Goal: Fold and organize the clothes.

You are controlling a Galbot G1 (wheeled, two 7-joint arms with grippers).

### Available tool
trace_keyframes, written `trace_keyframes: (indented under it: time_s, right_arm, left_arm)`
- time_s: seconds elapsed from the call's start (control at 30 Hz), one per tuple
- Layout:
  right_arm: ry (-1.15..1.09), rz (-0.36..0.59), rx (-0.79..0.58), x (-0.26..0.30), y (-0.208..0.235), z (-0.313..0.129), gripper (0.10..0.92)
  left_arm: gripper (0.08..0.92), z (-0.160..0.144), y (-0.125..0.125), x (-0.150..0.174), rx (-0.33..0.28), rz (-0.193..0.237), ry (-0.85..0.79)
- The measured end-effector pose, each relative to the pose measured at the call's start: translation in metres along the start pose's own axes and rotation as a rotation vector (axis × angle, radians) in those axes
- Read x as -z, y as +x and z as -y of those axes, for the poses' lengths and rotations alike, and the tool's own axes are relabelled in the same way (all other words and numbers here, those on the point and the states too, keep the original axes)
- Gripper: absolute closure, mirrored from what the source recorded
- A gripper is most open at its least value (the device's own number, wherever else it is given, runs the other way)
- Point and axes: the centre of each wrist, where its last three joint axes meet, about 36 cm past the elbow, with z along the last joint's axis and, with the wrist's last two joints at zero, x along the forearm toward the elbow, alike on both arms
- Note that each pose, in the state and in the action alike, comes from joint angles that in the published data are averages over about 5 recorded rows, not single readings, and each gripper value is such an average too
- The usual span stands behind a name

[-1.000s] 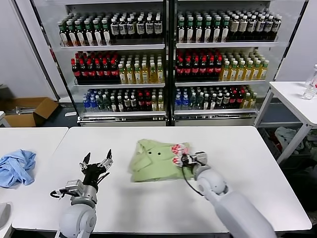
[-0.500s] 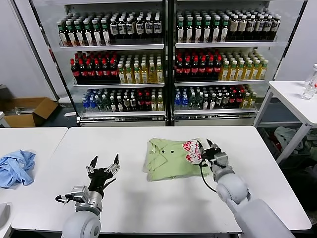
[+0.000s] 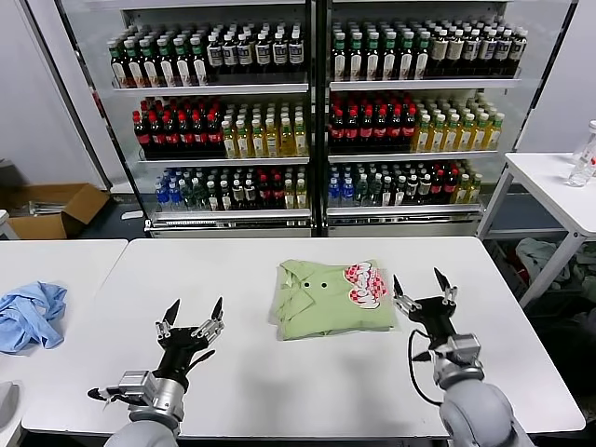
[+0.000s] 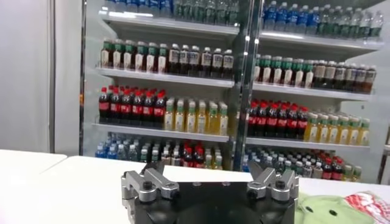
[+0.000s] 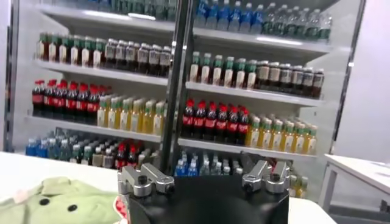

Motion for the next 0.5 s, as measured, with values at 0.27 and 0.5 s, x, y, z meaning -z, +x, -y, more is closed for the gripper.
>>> trace_keyframes:
  time_s: [0.27, 0.5]
  right_arm:
    - [-0.026, 0.018, -0.016, 0.009, 0.035, -0.004, 0.199]
    - [-0.03, 0.025, -0.038, 0.015, 0.048, -0.003, 0.2]
  left_arm:
    - [0.177, -0.001, 0.017, 0.009, -0.012, 0.015, -0.004]
    - [0.177, 0.0, 0.025, 0.016, -0.018, 0.035, -0.004]
